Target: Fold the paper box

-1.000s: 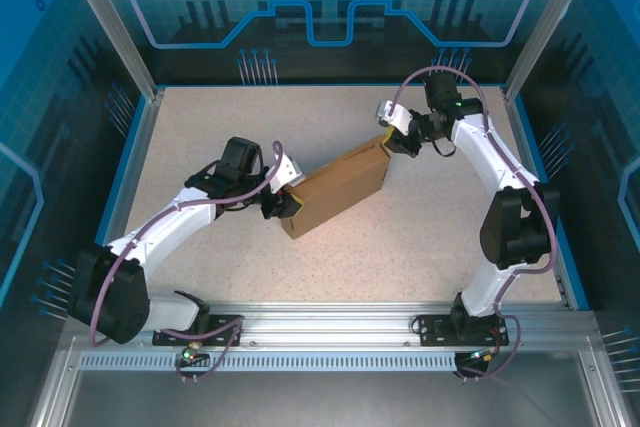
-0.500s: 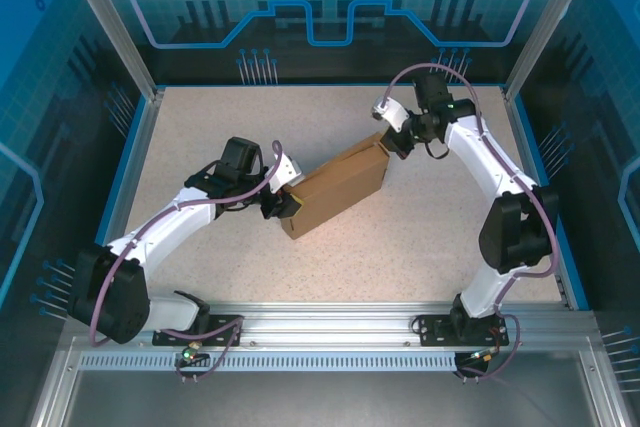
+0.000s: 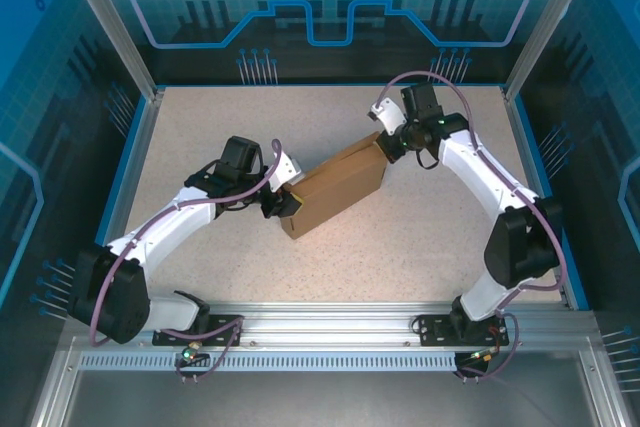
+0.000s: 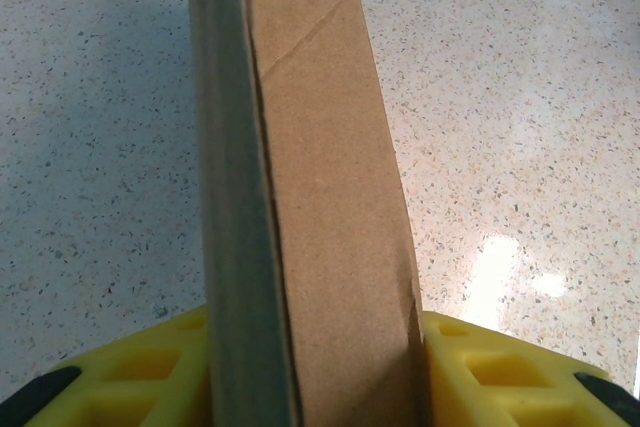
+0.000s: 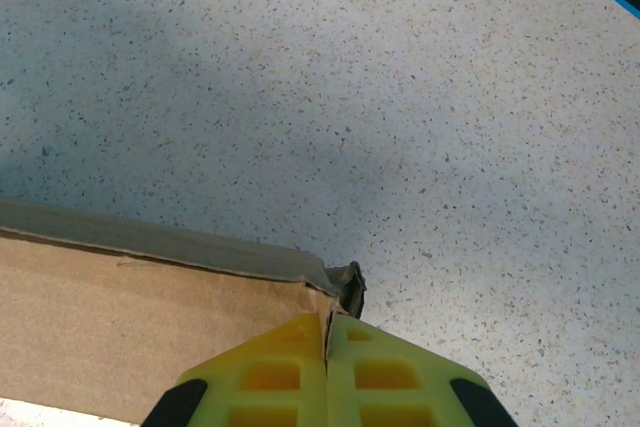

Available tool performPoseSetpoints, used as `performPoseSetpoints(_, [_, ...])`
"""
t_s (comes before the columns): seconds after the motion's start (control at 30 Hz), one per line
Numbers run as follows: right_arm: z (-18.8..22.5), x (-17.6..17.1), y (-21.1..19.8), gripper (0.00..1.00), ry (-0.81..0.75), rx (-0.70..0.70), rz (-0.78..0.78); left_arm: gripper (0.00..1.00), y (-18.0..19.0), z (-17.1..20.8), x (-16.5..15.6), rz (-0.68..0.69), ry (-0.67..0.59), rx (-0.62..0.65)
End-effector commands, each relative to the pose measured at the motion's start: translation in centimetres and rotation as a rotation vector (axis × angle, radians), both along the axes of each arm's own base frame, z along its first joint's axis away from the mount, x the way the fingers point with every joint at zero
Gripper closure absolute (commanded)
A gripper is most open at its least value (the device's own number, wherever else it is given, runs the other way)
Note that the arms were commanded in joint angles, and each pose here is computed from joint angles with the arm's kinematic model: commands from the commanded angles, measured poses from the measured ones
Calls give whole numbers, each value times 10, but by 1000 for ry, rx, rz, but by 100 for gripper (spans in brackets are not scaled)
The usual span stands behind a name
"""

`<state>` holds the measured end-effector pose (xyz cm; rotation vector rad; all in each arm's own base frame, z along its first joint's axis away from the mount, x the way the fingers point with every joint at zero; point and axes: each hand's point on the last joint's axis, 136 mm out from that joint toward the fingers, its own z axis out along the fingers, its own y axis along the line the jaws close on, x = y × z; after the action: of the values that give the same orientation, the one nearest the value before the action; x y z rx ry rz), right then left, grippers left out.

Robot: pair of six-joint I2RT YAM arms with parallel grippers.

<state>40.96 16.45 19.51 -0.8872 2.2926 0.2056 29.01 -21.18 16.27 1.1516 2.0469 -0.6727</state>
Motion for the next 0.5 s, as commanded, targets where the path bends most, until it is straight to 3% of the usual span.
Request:
performPoseSetpoints(0.0, [-2, -2, -2, 96, -18, -8, -24, 73, -6, 22, 9, -21, -63, -43])
performPoseSetpoints(0.47, [-18, -17, -5, 96, -15, 26, -44, 73, -4, 21, 12, -3, -70, -29])
